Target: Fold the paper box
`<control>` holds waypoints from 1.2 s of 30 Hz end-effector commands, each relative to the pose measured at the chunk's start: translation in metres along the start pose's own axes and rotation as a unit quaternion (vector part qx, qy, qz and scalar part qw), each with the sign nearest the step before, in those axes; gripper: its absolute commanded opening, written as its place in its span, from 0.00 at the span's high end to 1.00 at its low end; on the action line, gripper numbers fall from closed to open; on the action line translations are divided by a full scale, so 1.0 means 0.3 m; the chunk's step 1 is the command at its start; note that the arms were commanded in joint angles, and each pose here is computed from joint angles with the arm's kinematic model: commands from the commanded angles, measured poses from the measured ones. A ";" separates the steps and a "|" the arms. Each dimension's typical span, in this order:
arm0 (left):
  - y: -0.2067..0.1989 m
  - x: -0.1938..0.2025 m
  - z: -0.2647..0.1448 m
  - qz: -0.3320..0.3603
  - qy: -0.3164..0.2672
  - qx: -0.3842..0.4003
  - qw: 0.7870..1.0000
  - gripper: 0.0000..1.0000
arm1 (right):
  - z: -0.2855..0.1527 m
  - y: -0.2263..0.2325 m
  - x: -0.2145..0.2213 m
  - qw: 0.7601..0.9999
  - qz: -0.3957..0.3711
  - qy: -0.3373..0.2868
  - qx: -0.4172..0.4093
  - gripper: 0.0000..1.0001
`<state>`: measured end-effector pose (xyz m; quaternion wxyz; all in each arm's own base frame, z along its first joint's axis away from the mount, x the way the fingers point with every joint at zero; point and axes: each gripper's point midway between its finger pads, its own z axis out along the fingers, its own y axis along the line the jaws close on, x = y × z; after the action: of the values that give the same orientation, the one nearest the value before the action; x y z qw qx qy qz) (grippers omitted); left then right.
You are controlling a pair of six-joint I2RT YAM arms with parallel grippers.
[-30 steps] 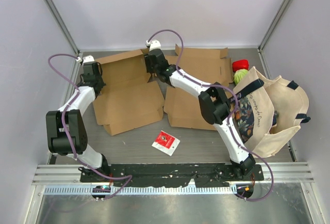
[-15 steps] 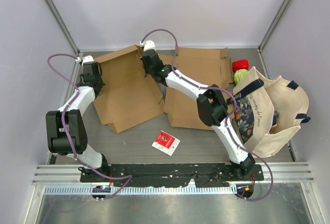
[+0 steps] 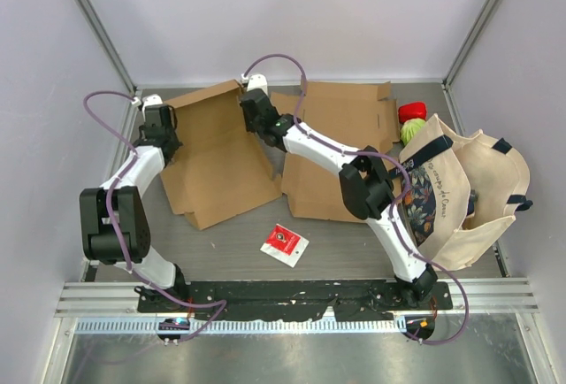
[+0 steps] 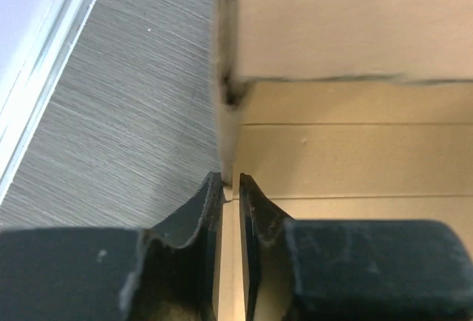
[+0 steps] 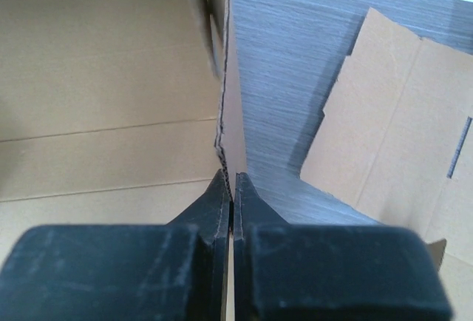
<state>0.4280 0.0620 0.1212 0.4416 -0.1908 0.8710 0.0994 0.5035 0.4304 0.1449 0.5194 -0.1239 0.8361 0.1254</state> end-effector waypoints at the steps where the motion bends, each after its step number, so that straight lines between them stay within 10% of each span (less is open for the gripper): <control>1: -0.015 -0.064 -0.006 -0.014 -0.005 -0.011 1.000 0.74 | -0.130 0.024 -0.200 0.997 0.037 -0.072 -0.021 0.99; 6: 0.001 -0.085 -0.076 -0.048 -0.018 -0.009 0.999 0.43 | -0.136 0.010 -0.206 0.996 0.043 -0.082 -0.012 0.99; 12: 0.022 -0.044 -0.203 -0.123 0.017 -0.011 0.992 0.40 | -0.154 -0.016 -0.240 0.992 0.079 -0.100 0.010 0.99; 17: -0.162 -0.046 -0.367 -0.265 -0.008 0.176 0.948 0.60 | -0.155 -0.029 -0.236 0.991 0.085 -0.104 0.020 0.99; 23: -0.547 0.060 -0.433 -0.216 0.008 0.354 0.910 0.82 | -0.160 -0.020 -0.237 0.990 0.098 -0.102 0.013 0.99; 36: -0.837 0.214 -0.223 -0.232 0.058 0.385 0.891 0.99 | -0.186 -0.007 -0.213 0.987 0.135 -0.086 0.000 0.99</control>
<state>0.4210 -0.1882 0.0777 0.4062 -0.2074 0.8327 -0.3140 0.4864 0.4110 0.1564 0.5269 -0.0387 0.8355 0.1507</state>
